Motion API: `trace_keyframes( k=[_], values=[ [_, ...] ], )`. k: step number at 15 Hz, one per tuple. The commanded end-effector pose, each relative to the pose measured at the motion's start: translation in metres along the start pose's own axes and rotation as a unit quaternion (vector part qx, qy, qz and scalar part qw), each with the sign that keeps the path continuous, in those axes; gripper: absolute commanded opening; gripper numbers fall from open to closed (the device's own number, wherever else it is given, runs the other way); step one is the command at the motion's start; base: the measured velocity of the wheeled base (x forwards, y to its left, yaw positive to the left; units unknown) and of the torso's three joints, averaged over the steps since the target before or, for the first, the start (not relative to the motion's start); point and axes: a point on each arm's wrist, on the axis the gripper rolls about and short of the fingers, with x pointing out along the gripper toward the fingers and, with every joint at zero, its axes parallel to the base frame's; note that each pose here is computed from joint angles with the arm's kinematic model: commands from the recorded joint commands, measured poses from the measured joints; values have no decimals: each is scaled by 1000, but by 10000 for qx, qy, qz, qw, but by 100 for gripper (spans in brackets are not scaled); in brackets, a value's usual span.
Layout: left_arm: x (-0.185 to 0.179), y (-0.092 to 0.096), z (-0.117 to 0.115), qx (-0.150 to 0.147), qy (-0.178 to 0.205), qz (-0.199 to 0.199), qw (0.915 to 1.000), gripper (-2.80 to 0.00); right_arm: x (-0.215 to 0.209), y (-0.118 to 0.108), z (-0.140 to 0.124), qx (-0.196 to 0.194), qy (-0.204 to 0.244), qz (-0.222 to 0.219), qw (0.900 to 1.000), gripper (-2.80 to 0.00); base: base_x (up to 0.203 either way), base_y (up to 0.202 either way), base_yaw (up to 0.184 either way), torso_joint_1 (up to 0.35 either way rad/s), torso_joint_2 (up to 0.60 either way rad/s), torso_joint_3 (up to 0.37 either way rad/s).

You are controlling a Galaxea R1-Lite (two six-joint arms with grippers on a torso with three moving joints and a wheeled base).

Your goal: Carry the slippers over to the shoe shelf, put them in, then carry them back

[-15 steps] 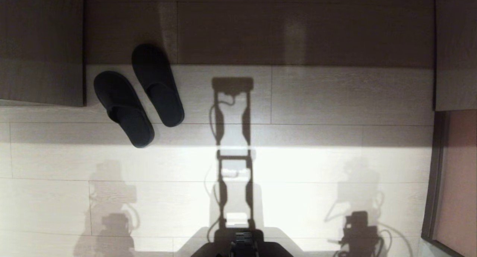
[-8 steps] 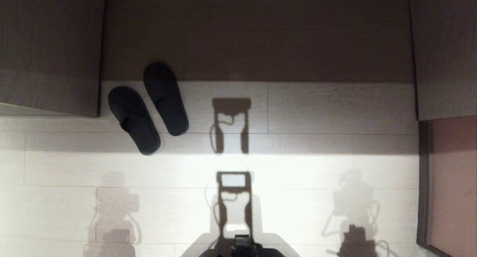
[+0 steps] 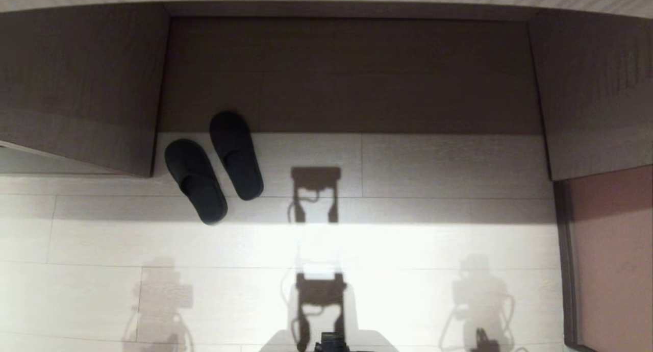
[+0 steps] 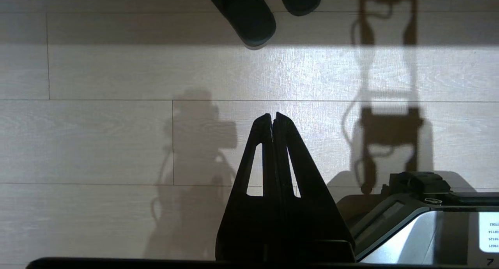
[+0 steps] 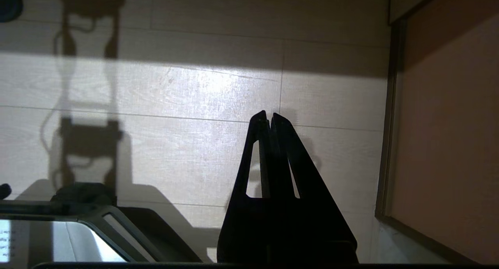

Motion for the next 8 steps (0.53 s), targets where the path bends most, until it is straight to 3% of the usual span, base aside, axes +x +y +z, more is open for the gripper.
trace_keyframes(
  k=[1, 8],
  values=[
    [0, 0, 0, 10, 17, 0, 10000, -280, 0, 0, -12, -4, 0, 1, 10000, -280, 0, 0, 0, 6, 2, 203],
    [0, 0, 0, 19, 17, 2, 10000, -280, 0, 0, -12, -4, 0, 1, 10000, -280, 0, 0, 0, 2, 3, 201]
  ],
)
